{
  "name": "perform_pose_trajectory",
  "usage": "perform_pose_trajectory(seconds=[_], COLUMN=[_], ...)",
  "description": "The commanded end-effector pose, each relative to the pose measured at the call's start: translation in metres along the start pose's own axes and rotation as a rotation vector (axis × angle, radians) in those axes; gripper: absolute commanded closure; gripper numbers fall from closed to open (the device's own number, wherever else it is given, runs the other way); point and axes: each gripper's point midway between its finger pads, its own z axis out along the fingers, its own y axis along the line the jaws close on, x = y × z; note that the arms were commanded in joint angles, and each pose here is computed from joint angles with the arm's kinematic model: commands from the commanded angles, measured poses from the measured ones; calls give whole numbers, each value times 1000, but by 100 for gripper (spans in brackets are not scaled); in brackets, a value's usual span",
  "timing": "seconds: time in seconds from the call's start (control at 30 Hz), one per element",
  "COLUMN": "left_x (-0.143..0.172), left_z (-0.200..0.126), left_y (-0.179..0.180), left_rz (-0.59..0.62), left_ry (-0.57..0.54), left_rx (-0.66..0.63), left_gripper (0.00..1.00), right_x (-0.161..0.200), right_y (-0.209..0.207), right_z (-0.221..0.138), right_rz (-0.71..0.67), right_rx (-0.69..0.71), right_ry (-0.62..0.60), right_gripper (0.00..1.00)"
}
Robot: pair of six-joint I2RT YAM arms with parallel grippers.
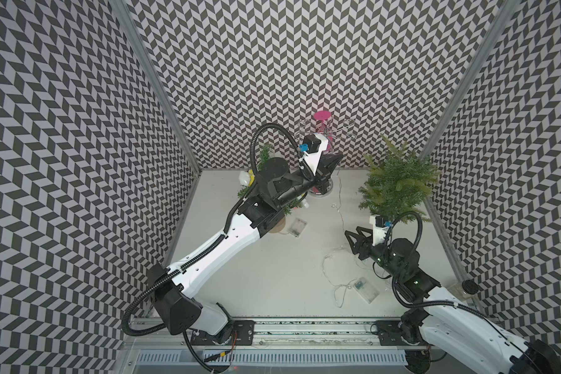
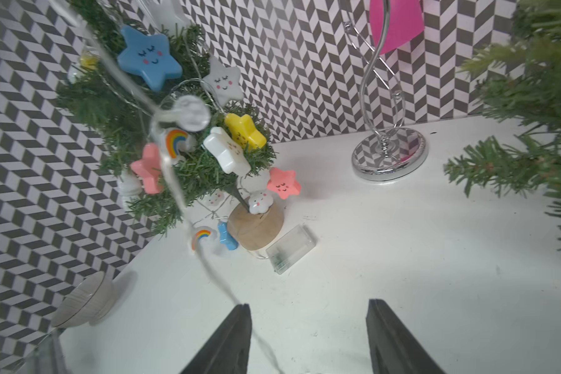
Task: Wrap string light around the christmas tree
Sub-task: Pick up the light string from the center of the board.
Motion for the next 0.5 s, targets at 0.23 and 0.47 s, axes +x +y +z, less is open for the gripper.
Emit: perform_pose_trajectory(seconds=[0.23,0.47], left_x=[-8,-20], left_z=[8,16], left_y=[3,12], left_rz=[29,68], left_ry=[18,22], left_rx=[22,-20], left_gripper=[100,100], right_x=[-7,52], right_y=[12,-26], right_z=[-7,4], right_rz=[-10,83], right_rx=[-60,111], right_ry=[-39,178], right_gripper=[22,26])
